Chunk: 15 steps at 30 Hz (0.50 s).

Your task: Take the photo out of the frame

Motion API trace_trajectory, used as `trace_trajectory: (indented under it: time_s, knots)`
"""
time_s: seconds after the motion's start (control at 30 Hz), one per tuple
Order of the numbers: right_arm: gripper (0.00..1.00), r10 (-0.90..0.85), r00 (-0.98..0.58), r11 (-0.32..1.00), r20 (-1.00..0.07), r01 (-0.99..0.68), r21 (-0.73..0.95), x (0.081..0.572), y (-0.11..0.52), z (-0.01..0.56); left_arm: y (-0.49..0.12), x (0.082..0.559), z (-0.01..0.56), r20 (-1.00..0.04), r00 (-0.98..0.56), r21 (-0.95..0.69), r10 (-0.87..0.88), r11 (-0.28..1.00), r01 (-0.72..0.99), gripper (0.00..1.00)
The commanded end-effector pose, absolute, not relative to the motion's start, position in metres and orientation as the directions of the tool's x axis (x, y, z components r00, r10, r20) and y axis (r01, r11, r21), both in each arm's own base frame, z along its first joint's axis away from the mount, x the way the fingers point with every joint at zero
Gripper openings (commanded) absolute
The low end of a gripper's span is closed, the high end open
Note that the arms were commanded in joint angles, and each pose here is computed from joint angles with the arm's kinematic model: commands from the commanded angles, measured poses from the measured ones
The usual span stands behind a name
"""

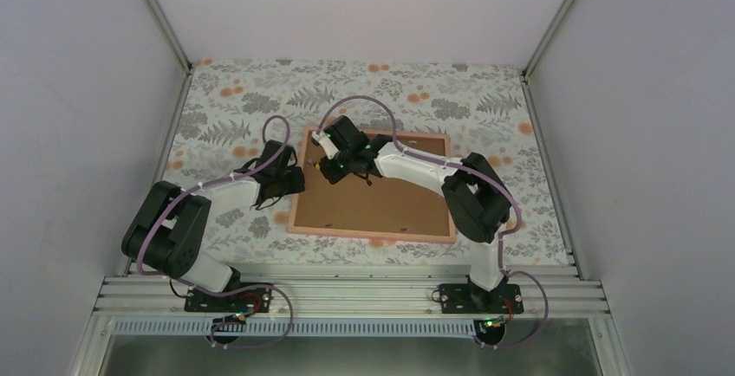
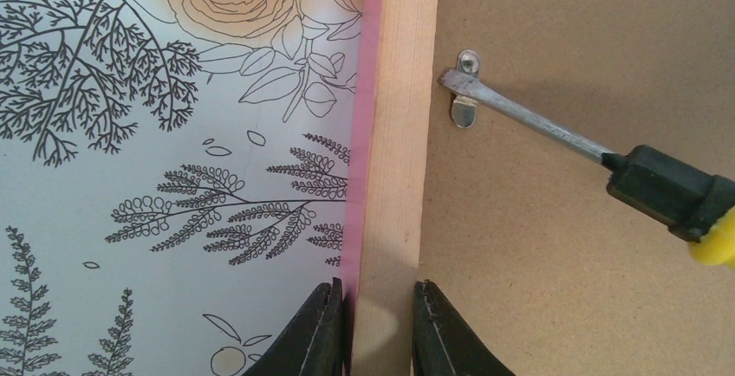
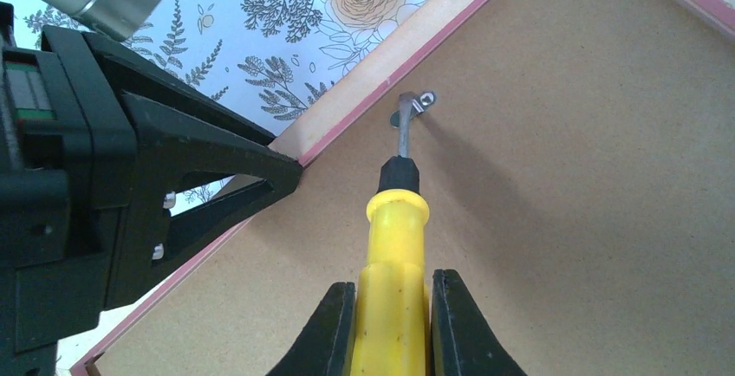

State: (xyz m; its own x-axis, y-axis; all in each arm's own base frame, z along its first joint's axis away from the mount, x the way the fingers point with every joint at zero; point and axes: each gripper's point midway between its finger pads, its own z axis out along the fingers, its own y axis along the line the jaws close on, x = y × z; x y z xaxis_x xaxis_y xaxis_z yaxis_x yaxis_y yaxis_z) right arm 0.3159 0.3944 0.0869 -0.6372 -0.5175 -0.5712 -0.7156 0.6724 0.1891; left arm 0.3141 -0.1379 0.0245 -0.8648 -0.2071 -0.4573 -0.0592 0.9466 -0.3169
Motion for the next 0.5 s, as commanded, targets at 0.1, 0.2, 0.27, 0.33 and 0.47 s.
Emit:
trace_trajectory:
  time_s: [0.1,0.2,0.27,0.33,0.47]
  knots:
    - [0.04,-0.569,-0.693,0.726,-0.443,-0.676,0.125,0.299,0.359,0.071,-0.121,0.302,0.008,-0.42,-0.883,-0.245,-0.208,0.963,-0.11,0.19]
    - [0.04,-0.562,-0.688,0.73,-0.458,-0.674,0.117,0.3,0.357,0.08,-0.12,0.303,0.009,-0.424,-0.881,-0.241,-0.21,0.964,-0.113,0.19]
    - [0.04,-0.55,-0.676,0.717,-0.49,-0.683,0.138,0.299,0.361,0.092,-0.119,0.303,0.009,-0.426,-0.879,-0.237,-0.213,0.964,-0.118,0.19]
    - [0.04,-0.529,-0.663,0.701,-0.529,-0.693,0.167,0.296,0.366,0.107,-0.118,0.304,0.01,-0.429,-0.878,-0.233,-0.214,0.965,-0.122,0.19]
    - [0.04,-0.468,-0.646,0.698,-0.603,-0.689,0.196,0.296,0.362,0.136,-0.114,0.31,0.012,-0.434,-0.873,-0.221,-0.221,0.966,-0.135,0.19]
